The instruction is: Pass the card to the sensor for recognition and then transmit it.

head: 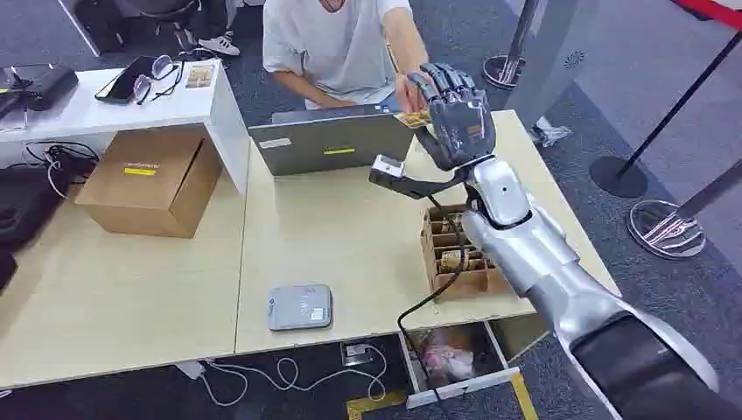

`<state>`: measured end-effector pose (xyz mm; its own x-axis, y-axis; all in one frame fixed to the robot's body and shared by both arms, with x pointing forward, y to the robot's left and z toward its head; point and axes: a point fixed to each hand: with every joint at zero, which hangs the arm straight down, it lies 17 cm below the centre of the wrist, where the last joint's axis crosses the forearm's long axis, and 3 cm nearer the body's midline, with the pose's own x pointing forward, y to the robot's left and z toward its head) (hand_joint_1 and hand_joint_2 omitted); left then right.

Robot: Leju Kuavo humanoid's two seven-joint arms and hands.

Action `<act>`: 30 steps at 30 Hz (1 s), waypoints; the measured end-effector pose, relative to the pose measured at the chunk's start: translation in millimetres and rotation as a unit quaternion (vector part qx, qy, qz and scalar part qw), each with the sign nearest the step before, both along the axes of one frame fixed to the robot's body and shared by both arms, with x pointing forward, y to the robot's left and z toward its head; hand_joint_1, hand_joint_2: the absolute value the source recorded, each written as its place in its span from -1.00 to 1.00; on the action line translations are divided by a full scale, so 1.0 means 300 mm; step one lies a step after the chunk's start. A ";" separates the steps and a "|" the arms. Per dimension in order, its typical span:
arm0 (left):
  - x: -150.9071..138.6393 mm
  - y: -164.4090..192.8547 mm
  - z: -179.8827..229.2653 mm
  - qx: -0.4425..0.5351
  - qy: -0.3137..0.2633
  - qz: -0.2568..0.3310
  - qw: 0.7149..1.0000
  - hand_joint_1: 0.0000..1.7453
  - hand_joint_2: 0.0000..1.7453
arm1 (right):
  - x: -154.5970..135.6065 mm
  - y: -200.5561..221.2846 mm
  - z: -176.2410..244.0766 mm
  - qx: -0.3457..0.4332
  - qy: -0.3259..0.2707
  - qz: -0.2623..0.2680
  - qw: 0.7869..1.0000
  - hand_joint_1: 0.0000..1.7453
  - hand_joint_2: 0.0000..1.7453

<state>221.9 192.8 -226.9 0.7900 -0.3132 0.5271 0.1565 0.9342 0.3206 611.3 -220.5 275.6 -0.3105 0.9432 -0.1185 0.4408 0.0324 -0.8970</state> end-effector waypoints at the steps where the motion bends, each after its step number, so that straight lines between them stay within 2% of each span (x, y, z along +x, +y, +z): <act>1: 0.000 0.000 0.000 0.000 0.000 0.000 1.000 -1.00 -1.00 | 0.000 0.000 0.000 0.000 0.000 0.000 1.000 1.00 1.00; 25: -0.001 -0.002 -0.001 -0.001 0.001 0.000 1.000 -1.00 -1.00 | 0.000 -0.001 -0.004 0.001 0.001 0.000 1.000 1.00 1.00; 30: -0.002 -0.002 -0.001 -0.001 0.001 0.001 1.000 -1.00 -1.00 | -0.006 -0.004 -0.018 0.029 0.014 0.011 0.999 1.00 1.00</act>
